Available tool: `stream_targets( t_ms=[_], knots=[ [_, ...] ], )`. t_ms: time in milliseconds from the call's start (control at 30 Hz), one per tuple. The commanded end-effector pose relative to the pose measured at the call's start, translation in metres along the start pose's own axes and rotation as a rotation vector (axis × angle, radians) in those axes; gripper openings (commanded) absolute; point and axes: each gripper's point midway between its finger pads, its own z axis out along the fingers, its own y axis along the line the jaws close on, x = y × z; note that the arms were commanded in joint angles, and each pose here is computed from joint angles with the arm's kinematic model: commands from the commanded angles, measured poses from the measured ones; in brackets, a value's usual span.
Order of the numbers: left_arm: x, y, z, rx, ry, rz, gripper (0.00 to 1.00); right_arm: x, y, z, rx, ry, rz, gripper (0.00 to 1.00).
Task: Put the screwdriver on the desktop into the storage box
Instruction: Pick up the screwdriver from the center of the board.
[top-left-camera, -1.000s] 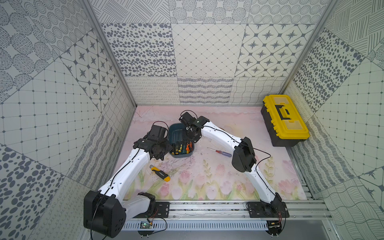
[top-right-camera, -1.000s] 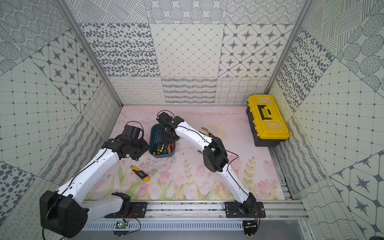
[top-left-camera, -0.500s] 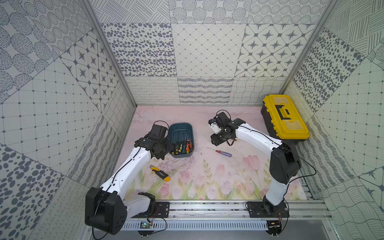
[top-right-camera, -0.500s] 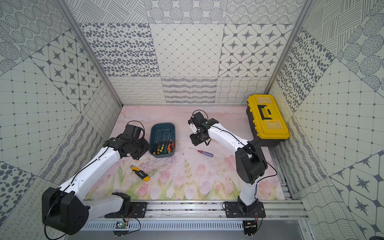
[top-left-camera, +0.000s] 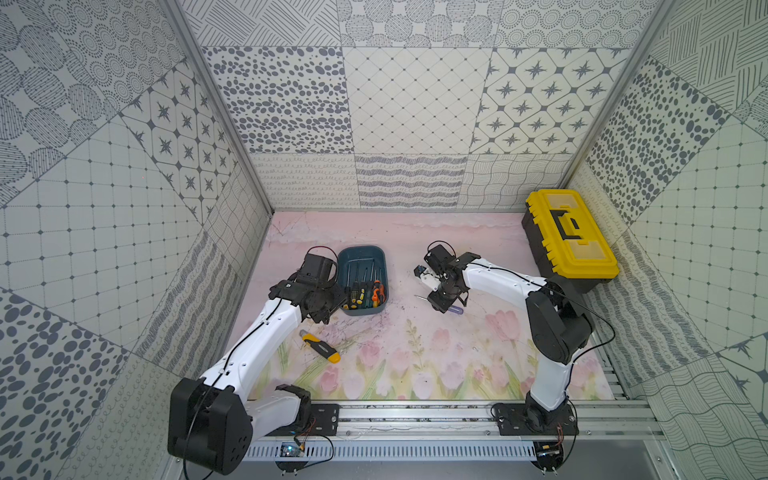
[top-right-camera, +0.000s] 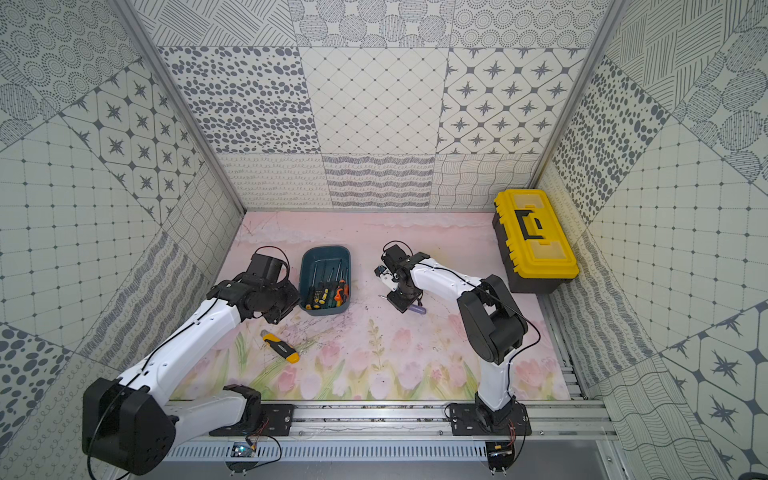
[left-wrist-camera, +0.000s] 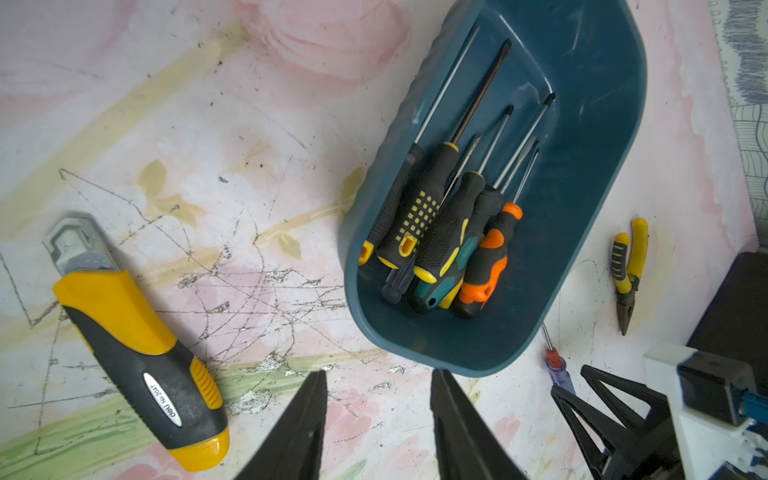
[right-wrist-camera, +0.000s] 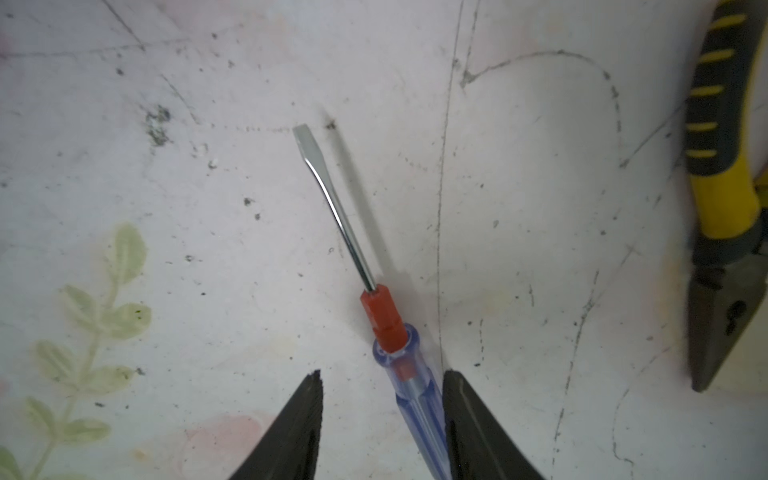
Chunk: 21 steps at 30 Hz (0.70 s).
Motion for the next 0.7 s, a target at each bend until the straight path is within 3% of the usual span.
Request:
stream_targets(
  t_ms=[0,433,667],
  knots=[
    [-0.002,-0.003,-0.003,0.027,-0.011,-0.028,0.46,0.000,-0.009,0.008,0.050,0.012,-0.037,0.51],
    [0.002,0.005,-0.008,0.023,-0.023,-0.041,0.46,0.008,-0.009,0.029,0.042,0.080,-0.068,0.39],
    [0.001,0.003,-0.007,0.028,-0.025,-0.037,0.46,0.008,-0.007,0.025,0.033,0.082,-0.051,0.19]
  ],
)
